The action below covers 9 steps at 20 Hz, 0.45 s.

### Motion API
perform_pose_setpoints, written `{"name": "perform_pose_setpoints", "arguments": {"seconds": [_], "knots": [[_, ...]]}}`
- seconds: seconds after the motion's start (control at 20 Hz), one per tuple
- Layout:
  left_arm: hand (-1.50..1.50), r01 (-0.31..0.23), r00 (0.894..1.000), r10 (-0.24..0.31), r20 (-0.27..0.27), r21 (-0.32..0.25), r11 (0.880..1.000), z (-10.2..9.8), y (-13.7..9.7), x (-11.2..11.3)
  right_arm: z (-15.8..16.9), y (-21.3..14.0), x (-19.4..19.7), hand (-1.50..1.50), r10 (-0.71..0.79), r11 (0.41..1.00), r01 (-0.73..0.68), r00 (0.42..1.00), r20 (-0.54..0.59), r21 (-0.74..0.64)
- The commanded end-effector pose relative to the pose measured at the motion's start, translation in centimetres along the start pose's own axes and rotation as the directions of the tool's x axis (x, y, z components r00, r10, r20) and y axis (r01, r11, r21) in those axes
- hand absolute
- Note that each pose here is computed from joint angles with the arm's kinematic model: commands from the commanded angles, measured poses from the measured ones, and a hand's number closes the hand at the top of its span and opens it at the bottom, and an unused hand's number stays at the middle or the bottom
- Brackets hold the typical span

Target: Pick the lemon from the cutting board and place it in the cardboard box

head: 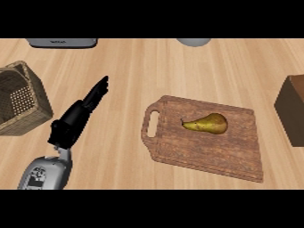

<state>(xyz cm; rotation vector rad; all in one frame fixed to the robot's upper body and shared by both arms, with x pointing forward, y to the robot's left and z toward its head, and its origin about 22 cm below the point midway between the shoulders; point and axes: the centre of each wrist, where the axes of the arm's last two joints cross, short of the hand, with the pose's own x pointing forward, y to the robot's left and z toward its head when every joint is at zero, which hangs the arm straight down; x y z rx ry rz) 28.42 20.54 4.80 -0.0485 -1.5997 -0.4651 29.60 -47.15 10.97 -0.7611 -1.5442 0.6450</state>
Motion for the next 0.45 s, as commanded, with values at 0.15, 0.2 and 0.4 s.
{"name": "perform_pose_setpoints", "arguments": {"seconds": [0.15, 0.2, 0.4], "knots": [[0.00, -0.006, 1.000, 0.006, 0.000, -0.002, 1.000, 0.7, 0.3, -0.1, 0.1, -0.9, -2.3, -1.50, -0.359, 0.907, 0.368, 0.930, 0.083, -0.203], [0.00, -0.004, 1.000, 0.005, -0.009, 0.032, 0.999, 0.3, -1.1, -0.7, 0.2, -2.6, -2.0, -1.50, -0.402, 0.884, 0.418, 0.908, 0.115, -0.210], [0.00, 0.008, 1.000, -0.008, 0.015, 0.016, 1.000, -0.4, -0.5, -0.2, 1.3, -5.8, -4.3, -1.50, -0.537, 0.796, 0.553, 0.833, 0.136, -0.244]]}}
